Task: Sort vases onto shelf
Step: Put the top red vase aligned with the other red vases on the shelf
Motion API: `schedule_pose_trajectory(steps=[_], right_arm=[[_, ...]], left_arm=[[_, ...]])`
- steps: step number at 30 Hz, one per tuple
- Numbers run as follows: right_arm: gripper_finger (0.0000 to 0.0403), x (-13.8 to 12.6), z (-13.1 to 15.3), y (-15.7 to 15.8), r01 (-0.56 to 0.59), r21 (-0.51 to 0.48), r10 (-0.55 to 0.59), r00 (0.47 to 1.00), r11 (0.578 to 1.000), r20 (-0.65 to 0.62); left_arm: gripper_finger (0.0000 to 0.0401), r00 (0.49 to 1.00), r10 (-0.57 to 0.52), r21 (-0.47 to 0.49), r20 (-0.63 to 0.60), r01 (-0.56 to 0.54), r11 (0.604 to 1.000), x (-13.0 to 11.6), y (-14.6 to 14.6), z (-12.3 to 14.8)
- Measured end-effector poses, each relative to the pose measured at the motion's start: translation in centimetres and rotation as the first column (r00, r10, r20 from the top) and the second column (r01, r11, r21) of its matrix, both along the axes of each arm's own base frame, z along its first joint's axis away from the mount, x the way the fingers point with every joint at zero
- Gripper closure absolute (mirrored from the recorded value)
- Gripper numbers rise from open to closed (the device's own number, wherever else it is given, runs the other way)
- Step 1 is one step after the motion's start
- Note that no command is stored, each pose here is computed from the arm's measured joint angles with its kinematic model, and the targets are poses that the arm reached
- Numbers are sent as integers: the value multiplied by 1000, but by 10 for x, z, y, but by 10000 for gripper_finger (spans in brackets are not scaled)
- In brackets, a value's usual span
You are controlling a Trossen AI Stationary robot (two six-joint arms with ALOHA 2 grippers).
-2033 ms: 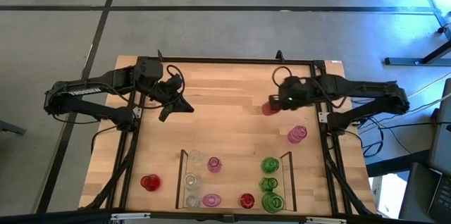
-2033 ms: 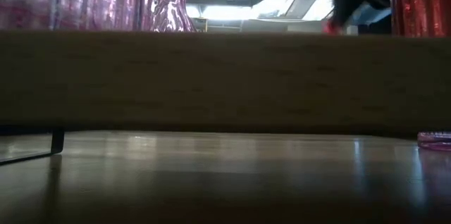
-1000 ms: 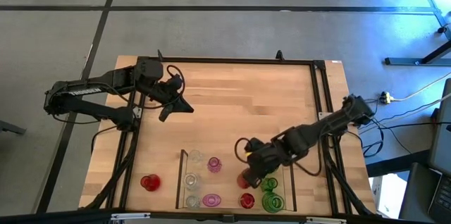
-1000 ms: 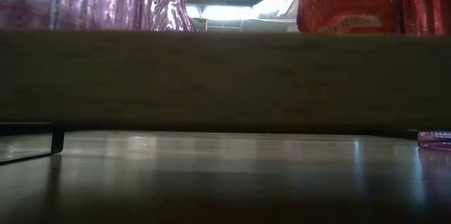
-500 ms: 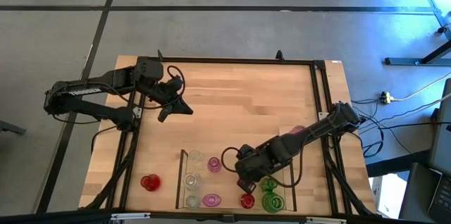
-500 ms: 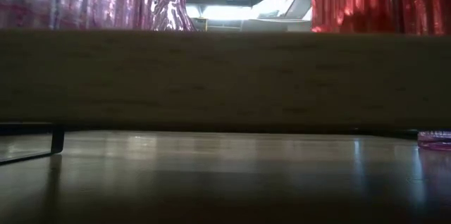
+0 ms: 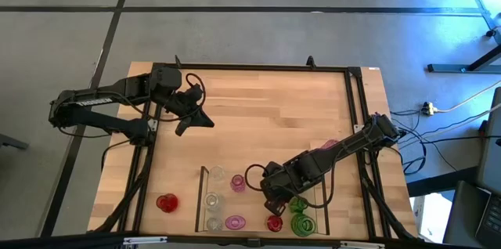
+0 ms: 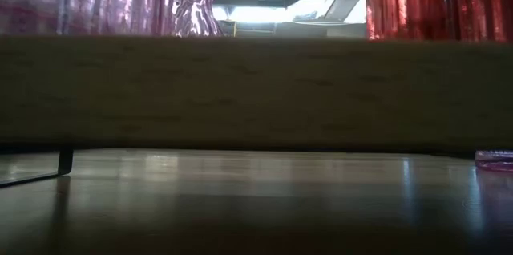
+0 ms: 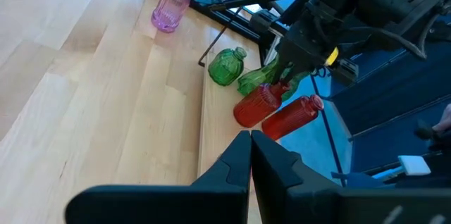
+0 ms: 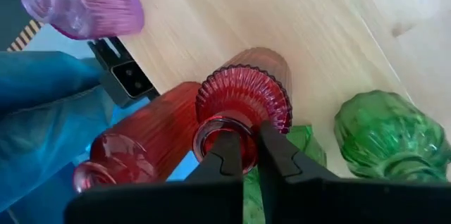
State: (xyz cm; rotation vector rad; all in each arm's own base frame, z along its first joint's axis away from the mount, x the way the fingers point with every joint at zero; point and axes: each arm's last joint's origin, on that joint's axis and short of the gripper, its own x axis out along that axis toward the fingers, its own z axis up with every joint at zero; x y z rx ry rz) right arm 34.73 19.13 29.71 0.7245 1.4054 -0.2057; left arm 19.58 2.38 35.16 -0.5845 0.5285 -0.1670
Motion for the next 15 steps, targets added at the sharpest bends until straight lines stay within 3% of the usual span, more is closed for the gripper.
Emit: schedule_pose_trajectory(steps=[11, 15], right_arm=[[399, 5, 0, 2, 1, 21, -2, 999, 1000, 40], [379, 5, 0, 2, 13, 23, -13, 999, 1000, 34]], left_arm=[[397, 1000, 0, 0, -4, 0, 1000, 0, 0, 0], [396, 1000, -1, 0, -5, 1, 1000, 0, 0, 0]])
